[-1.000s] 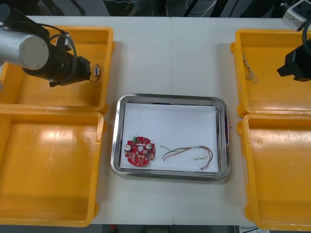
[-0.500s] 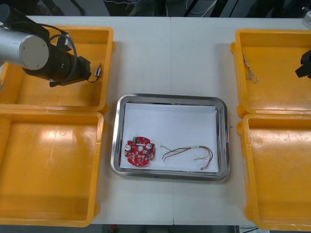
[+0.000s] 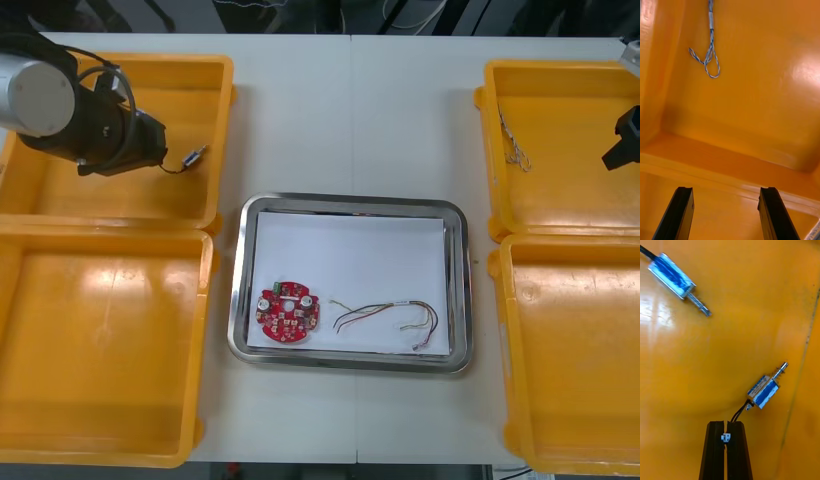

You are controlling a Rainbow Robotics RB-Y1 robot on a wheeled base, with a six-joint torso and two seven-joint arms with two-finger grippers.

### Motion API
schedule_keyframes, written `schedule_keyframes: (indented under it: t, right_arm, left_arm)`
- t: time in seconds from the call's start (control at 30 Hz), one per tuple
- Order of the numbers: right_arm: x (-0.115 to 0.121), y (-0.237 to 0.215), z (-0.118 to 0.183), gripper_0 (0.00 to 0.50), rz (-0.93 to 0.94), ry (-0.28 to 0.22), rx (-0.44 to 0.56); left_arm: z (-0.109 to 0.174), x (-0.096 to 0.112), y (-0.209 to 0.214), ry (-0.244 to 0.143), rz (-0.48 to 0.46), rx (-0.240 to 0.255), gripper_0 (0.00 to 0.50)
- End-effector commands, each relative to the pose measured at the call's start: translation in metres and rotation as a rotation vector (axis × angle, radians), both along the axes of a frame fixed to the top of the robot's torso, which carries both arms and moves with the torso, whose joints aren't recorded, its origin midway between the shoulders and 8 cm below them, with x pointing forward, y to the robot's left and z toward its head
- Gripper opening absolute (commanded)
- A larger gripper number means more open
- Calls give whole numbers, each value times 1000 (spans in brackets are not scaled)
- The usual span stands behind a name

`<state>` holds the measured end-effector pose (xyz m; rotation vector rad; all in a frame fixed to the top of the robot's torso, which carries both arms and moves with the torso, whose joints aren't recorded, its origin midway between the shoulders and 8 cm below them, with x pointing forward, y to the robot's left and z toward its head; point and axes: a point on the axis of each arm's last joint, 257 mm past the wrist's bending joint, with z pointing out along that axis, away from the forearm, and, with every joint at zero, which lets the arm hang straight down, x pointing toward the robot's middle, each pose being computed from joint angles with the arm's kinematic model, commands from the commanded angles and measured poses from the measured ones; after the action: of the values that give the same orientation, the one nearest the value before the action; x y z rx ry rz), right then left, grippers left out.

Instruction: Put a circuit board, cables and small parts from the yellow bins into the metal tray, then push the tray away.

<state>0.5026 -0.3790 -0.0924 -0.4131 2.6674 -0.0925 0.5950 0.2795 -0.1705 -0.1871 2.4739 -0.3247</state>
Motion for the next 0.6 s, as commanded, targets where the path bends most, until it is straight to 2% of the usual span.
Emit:
schedule_keyframes:
  t: [0.03, 0.17, 0.4, 0.6]
  right_arm:
    - [25, 25, 25, 500, 73, -65, -22]
    - [37, 34, 18, 500, 83, -73, -33]
    - [61, 47, 8, 500, 84, -86, 21]
    - [79, 55, 5, 500, 78, -97, 60]
  left_arm:
    - [33, 2, 32, -44, -17, 85, 0]
    - [38, 0, 52, -40, 10, 98, 0]
    - [47, 0, 86, -38, 73, 89, 0]
    - [42, 0, 96, -28, 80, 98, 0]
